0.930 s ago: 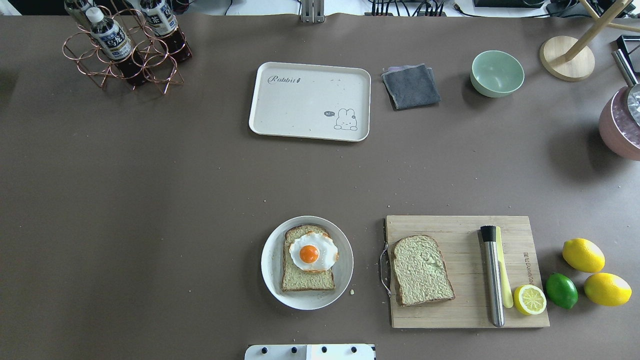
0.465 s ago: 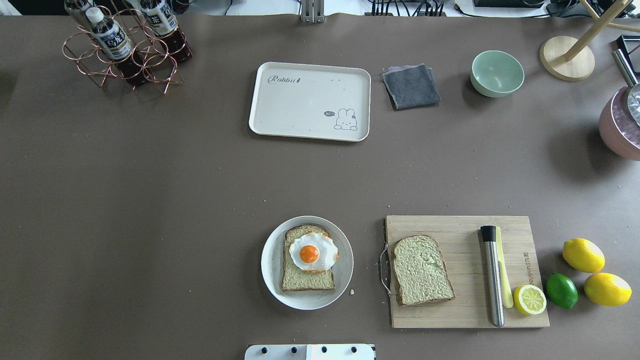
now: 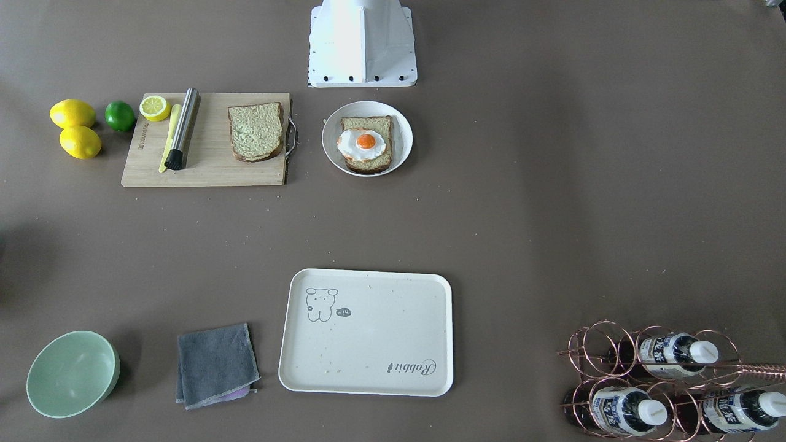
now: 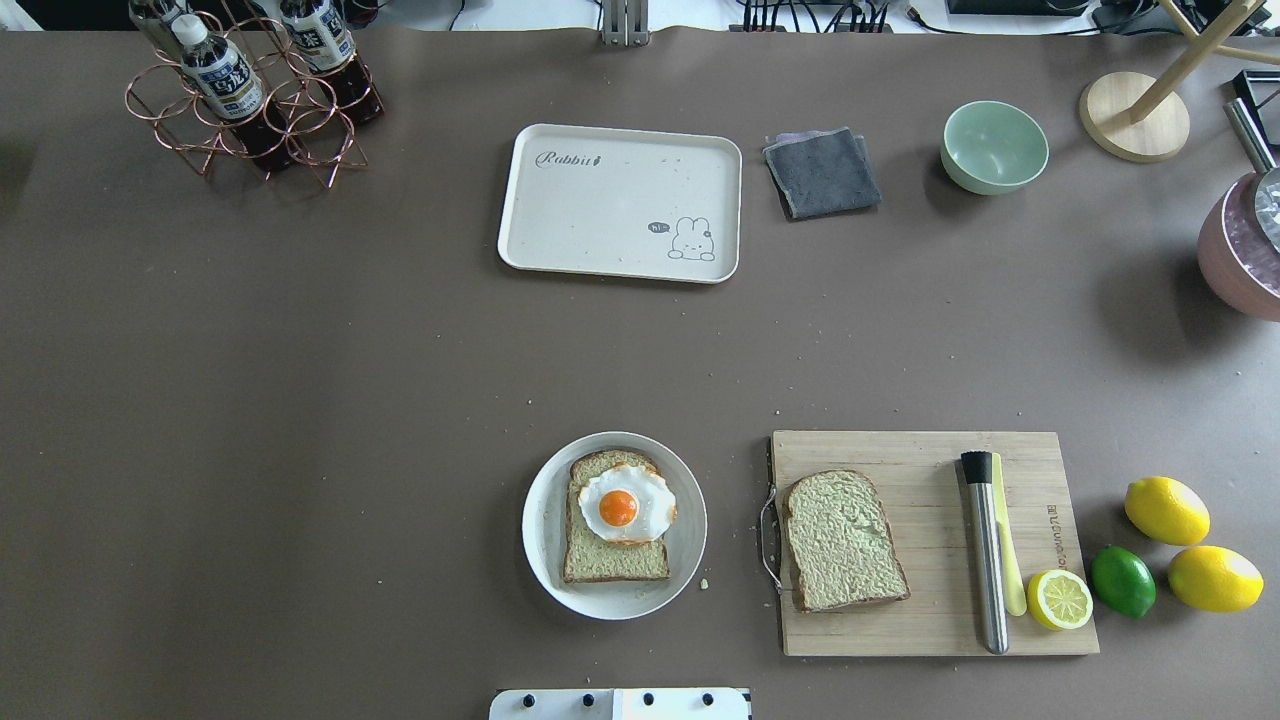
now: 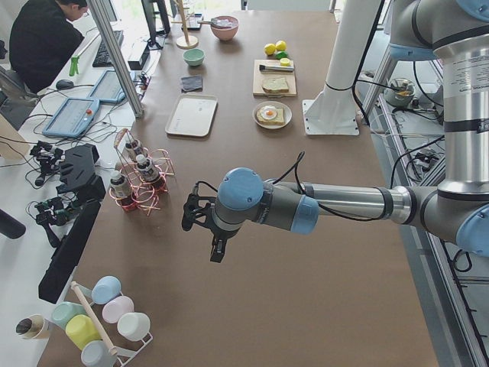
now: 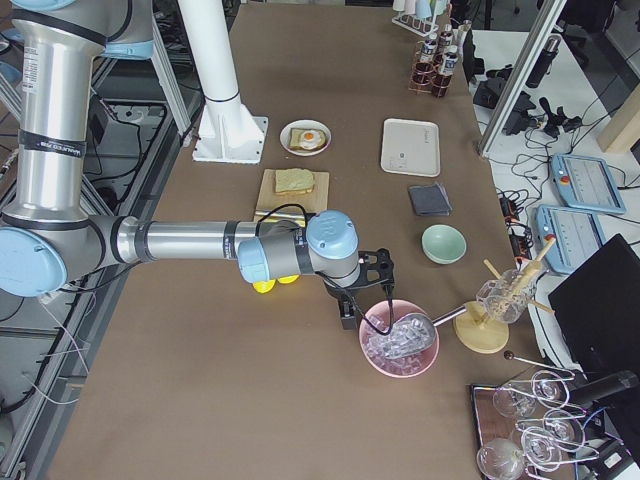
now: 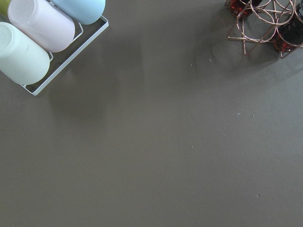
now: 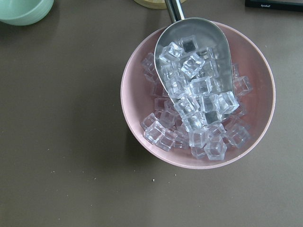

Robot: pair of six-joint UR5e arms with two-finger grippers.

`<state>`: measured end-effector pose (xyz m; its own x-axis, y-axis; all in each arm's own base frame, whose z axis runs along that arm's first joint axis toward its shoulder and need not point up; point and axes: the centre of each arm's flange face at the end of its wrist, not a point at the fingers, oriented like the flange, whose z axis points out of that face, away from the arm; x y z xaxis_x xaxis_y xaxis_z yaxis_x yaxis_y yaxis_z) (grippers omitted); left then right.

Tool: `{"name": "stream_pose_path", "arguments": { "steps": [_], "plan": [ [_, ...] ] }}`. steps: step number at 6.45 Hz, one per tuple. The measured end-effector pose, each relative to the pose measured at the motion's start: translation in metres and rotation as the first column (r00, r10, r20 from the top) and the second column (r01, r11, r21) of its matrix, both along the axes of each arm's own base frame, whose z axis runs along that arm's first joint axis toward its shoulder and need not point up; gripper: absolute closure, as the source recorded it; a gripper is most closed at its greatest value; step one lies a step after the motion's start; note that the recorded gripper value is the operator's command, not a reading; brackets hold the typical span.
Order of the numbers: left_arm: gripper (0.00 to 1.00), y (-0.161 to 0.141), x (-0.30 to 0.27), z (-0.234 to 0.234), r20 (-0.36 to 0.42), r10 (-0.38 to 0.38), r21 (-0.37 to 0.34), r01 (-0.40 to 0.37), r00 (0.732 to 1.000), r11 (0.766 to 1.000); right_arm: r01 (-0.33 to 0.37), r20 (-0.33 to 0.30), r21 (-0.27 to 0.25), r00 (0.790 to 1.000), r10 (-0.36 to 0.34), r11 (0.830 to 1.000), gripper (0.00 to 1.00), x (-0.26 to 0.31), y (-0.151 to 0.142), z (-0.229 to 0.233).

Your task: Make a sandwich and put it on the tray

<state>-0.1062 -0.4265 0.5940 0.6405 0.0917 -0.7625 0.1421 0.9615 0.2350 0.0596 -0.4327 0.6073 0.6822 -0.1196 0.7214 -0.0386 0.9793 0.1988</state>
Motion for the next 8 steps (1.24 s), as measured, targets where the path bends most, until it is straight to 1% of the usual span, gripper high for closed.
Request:
{"name": "stream_pose_path", "arguments": {
  "steps": [8],
  "plan": [
    [0.02, 0.010, 0.008, 0.013, 0.004, 0.015, -0.005, -0.015, 1.000, 1.000, -0.003, 0.004, 0.000, 1.000, 0.003, 1.000, 0.00, 0.000, 0.001, -0.002]
  ]
}}
